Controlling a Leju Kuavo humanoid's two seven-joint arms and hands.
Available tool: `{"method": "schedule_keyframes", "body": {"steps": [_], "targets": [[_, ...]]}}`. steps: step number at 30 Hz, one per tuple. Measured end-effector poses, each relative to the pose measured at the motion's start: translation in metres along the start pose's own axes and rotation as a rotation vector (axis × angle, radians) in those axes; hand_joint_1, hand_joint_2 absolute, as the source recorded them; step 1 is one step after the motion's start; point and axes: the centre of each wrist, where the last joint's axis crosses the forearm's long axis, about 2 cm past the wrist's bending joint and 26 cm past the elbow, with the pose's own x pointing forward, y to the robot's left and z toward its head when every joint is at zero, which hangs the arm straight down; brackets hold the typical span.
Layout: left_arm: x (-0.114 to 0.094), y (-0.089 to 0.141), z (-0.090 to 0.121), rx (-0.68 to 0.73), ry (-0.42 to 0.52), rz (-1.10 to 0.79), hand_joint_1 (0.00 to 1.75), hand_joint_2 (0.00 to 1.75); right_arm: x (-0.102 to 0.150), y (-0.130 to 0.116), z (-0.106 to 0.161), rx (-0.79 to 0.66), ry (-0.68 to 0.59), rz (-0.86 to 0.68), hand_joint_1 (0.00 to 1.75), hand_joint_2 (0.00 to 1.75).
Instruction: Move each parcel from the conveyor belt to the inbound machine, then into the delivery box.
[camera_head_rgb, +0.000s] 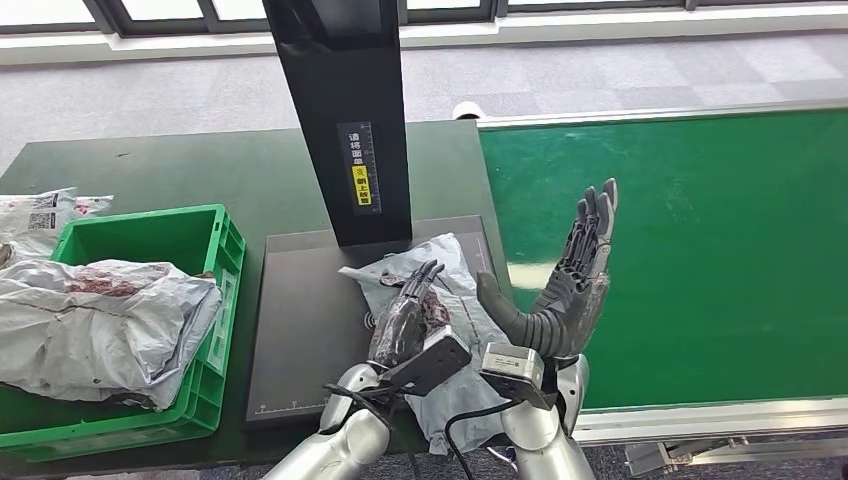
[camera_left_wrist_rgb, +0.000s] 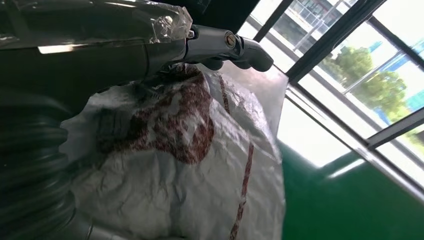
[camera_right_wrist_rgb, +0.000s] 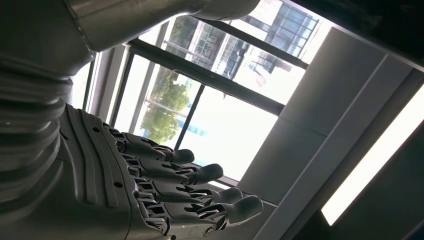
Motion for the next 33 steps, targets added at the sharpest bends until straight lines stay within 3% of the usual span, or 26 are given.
{"method": "schedule_keyframes", "body": {"steps": [6,17,21,33], "targets": [[0.002,-0.01,0.002,-0.088,0.038,-0.184,0.0,1.75,-0.001,0.0,0.0,-0.001,0.002,0.002,0.0,1.75],[0.003,-0.017,0.004,-0.159,0.042,-0.3,0.0,1.75,-0.001,0.0,0.0,-0.003,0.004,0.0,0.0,1.75],[0.004,-0.02,0.003,-0.235,0.054,-0.359,1.72,1.75,-0.001,0.0,0.0,-0.002,0.005,0.001,0.0,1.75],[0.004,-0.018,-0.001,-0.262,0.069,-0.42,1.75,1.75,-0.003,0.003,0.004,0.013,0.021,-0.001,0.0,1.75]]}}
